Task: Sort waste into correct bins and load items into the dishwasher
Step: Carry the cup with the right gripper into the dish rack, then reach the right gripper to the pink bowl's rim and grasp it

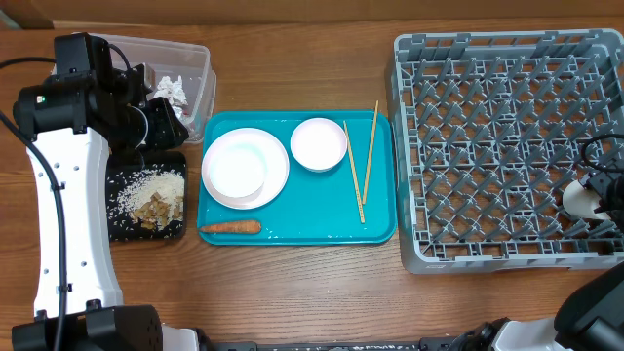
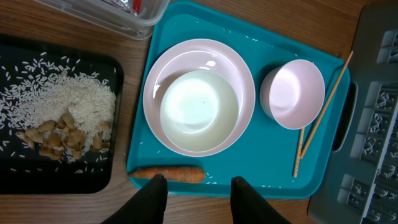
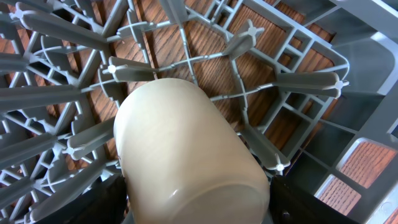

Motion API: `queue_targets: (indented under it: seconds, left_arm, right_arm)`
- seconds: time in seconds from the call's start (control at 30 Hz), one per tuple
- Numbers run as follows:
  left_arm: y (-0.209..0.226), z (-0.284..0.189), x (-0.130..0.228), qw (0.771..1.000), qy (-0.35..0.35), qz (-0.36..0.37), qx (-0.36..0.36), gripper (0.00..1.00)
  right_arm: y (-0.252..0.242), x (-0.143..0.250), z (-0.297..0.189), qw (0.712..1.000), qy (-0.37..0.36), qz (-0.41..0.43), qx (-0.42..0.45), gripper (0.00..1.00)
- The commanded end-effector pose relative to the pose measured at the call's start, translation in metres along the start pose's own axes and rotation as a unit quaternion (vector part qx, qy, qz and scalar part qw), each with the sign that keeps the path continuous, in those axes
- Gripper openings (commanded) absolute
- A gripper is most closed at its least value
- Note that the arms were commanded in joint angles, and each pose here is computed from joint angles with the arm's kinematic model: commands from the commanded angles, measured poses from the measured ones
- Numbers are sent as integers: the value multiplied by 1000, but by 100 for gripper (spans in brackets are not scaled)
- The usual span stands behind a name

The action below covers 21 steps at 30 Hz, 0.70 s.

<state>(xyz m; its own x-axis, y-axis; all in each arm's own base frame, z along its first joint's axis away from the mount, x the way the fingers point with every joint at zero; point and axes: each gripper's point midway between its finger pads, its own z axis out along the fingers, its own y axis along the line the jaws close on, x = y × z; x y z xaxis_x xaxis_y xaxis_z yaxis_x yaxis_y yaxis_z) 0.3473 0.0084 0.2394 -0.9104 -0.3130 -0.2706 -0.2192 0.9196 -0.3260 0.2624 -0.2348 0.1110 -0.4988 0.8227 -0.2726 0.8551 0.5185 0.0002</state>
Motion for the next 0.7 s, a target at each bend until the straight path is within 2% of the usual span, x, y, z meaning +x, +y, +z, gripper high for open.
queue_targets:
  seconds: [0.0, 0.2, 0.33, 0.57, 0.6, 0.67]
  left_arm:
    - [-2, -2, -2, 1000, -7, 8, -3, 37]
    - [-2, -2, -1, 1000, -6, 8, -3, 37]
    - [-2, -2, -1, 1000, -5, 8, -3, 37]
    - [-2, -2, -1, 1000, -5, 8, -3, 37]
    - [-2, -2, -1, 1000, -5, 8, -3, 37]
    - [-2, -2, -1, 1000, -5, 8, -3, 38]
  right_arm:
    - [0, -9, -6, 1000, -15, 5, 0, 75]
    - [6, -10, -9, 1000, -14, 5, -19, 79]
    - [15, -22, -33, 998, -39, 7, -46, 84]
    - [51, -35, -109, 983, -75, -5, -170, 86]
    - [60, -32, -118, 977, -74, -13, -198, 86]
    - [96, -12, -146, 949, -66, -86, -297, 85]
